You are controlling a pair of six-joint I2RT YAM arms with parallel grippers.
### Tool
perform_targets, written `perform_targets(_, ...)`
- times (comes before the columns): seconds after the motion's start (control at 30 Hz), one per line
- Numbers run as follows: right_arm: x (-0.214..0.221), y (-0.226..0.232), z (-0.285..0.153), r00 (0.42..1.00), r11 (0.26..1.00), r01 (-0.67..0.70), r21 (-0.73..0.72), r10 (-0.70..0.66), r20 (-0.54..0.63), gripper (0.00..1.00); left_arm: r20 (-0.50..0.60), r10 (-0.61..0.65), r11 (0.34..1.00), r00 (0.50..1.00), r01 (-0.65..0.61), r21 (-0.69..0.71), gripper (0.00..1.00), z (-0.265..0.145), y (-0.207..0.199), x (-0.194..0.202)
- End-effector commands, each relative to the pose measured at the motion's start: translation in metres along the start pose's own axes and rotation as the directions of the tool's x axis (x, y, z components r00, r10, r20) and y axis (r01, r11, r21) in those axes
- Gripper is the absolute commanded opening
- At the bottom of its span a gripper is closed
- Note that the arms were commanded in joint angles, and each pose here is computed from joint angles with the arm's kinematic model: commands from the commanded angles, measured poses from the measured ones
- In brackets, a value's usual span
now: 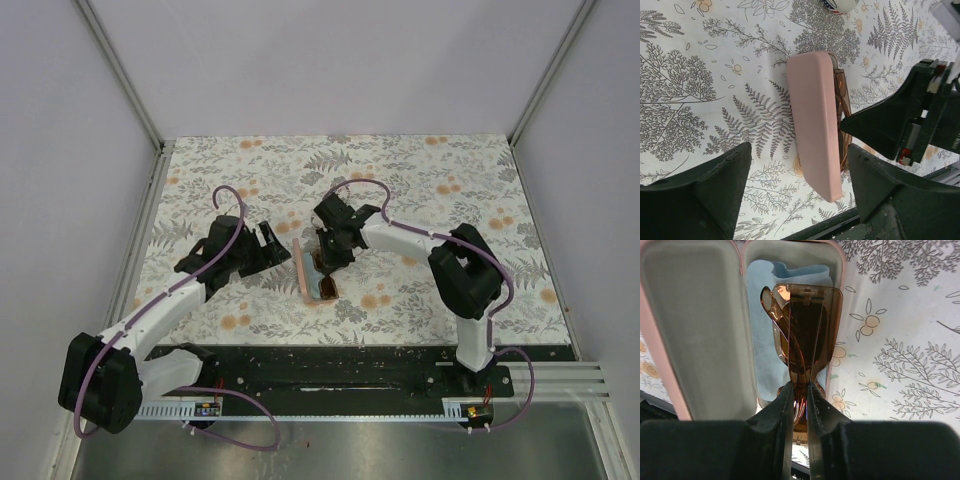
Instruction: Organize the sunglasses
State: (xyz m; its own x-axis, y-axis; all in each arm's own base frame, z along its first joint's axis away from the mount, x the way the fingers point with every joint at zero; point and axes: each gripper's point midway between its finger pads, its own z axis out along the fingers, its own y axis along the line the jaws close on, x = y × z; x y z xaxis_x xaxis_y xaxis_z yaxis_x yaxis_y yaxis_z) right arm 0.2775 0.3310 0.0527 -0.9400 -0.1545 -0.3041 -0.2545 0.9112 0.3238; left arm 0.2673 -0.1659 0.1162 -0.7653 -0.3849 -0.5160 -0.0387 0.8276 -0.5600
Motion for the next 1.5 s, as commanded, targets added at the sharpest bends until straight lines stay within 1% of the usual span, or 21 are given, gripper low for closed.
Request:
perform_targets(0.0, -0.014, 0.016, 0.004, 0.999, 1.0, -0.003, -0.016, 0.003, 0.049, 0.06, 0.027, -0.002, 0.998, 1.0, 0.0, 0.066, 0.8, -0.003, -0.012, -0.007)
perform_targets(0.1, -0.013, 0.018, 0.01, 0.999, 1.0, -0.008, -0.013, 0.009, 0.049, 0.07, 0.015, -0.006, 0.997, 1.0, 0.005, 0.081, 0.79, -0.002, -0.014, -0.004)
perform_targets(0.3, -0.011, 0.009, 0.022, 0.998, 0.999, -0.022, 0.044, 0.019, 0.058, 0.06, -0.011, -0.004, 0.994, 1.0, 0.005, 0.106, 0.67, 0.004, -0.014, 0.003)
perform_targets(0.5, -0.013, 0.007, 0.03, 0.997, 0.999, -0.004, 0.055, 0.0, 0.081, 0.07, -0.038, -0.001, 0.993, 0.999, 0.005, 0.119, 0.61, 0.01, -0.014, 0.009)
perform_targets(0.53, -0.013, 0.006, 0.031, 0.997, 0.998, 0.002, 0.057, -0.006, 0.078, 0.11, -0.04, 0.004, 0.993, 0.999, 0.001, 0.122, 0.6, 0.011, -0.015, 0.01)
perform_targets(0.57, -0.013, 0.006, 0.03, 0.997, 0.998, 0.008, 0.056, -0.012, 0.08, 0.18, -0.046, 0.004, 0.992, 0.999, 0.001, 0.124, 0.59, 0.012, -0.015, 0.01)
perform_targets(0.63, -0.013, 0.009, 0.023, 0.996, 0.999, 0.009, 0.043, -0.013, 0.085, 0.26, -0.051, 0.008, 0.992, 0.999, -0.002, 0.126, 0.57, 0.013, -0.016, 0.01)
perform_targets(0.77, -0.019, 0.017, 0.005, 0.993, 1.0, 0.008, 0.012, -0.01, 0.115, 0.28, -0.066, 0.008, 0.99, 0.998, 0.001, 0.138, 0.52, 0.019, -0.017, 0.012)
perform_targets(0.8, -0.021, 0.019, -0.001, 0.992, 1.0, 0.01, 0.002, -0.01, 0.123, 0.3, -0.067, 0.01, 0.99, 0.998, -0.001, 0.144, 0.51, 0.02, -0.019, 0.012)
perform_targets(0.87, -0.024, 0.024, -0.013, 0.99, 1.0, 0.009, -0.014, -0.007, 0.143, 0.38, -0.082, 0.009, 0.989, 0.997, 0.003, 0.146, 0.48, 0.024, -0.018, 0.014)
perform_targets(0.93, -0.028, 0.026, -0.024, 0.987, 1.0, 0.008, -0.027, -0.003, 0.163, 0.39, -0.091, 0.01, 0.99, 0.996, 0.003, 0.143, 0.46, 0.027, -0.017, 0.015)
perform_targets(1.03, -0.03, 0.023, -0.039, 0.983, 1.0, 0.005, -0.018, -0.002, 0.184, 0.48, -0.089, 0.011, 0.989, 0.996, 0.003, 0.146, 0.46, 0.028, -0.017, 0.015)
perform_targets(1.1, -0.034, 0.013, -0.049, 0.975, 1.0, -0.014, 0.011, 0.011, 0.223, 0.48, -0.087, 0.009, 0.989, 0.996, 0.004, 0.148, 0.46, 0.029, -0.018, 0.014)
perform_targets(1.13, -0.034, 0.006, -0.051, 0.973, 0.999, -0.027, 0.025, 0.021, 0.232, 0.45, -0.088, 0.008, 0.988, 0.996, 0.005, 0.154, 0.45, 0.029, -0.019, 0.014)
perform_targets(1.2, -0.034, -0.011, -0.051, 0.968, 0.996, -0.068, 0.059, 0.052, 0.247, 0.34, -0.092, 0.013, 0.987, 0.996, 0.002, 0.163, 0.43, 0.03, -0.021, 0.015)
perform_targets(1.27, -0.03, -0.031, -0.045, 0.966, 0.99, -0.115, 0.083, 0.092, 0.241, 0.19, -0.101, 0.008, 0.986, 0.995, 0.009, 0.166, 0.41, 0.031, -0.02, 0.017)
perform_targets(1.37, -0.019, -0.055, -0.031, 0.965, 0.983, -0.163, 0.089, 0.14, 0.223, 0.01, -0.108, 0.012, 0.984, 0.994, 0.008, 0.178, 0.4, 0.033, -0.023, 0.018)
perform_targets(1.47, -0.002, -0.066, -0.012, 0.969, 0.98, -0.183, 0.074, 0.168, 0.183, 0.0, -0.121, 0.016, 0.983, 0.993, 0.006, 0.185, 0.35, 0.035, -0.024, 0.021)
